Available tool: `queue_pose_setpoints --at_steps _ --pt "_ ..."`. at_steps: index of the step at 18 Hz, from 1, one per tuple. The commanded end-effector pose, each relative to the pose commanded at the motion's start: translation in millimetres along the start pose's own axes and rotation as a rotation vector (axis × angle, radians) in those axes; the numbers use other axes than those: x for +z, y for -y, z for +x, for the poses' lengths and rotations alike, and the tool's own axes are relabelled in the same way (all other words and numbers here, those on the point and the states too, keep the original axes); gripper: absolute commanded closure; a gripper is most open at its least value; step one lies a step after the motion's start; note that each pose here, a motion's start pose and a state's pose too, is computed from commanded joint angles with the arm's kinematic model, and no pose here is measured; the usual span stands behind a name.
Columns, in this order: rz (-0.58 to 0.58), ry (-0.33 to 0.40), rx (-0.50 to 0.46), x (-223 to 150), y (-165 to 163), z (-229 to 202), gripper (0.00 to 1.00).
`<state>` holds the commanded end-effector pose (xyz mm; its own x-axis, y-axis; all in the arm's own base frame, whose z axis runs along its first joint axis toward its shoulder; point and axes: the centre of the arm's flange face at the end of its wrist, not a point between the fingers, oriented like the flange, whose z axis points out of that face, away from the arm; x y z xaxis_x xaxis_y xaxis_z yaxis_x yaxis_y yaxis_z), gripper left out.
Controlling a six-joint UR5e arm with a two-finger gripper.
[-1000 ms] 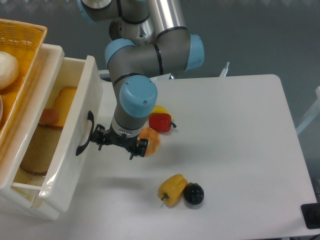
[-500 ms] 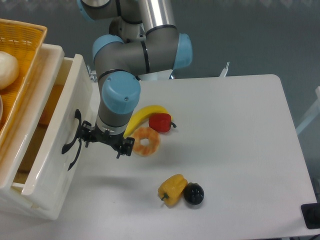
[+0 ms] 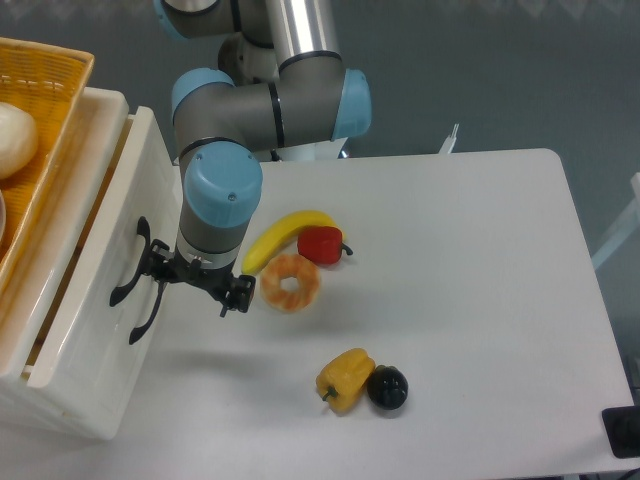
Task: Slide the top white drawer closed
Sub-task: 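Push the drawer front with the gripper into the cabinet, then press the drawer front flush with the cabinet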
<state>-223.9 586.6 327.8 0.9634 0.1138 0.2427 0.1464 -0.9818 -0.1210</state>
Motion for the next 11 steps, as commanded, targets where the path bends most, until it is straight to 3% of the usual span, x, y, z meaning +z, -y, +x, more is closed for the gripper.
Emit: queue_pose_setpoints --at_steps 11 --pt "0.003 0.002 0.011 0.5 3.9 4.4 0.00"
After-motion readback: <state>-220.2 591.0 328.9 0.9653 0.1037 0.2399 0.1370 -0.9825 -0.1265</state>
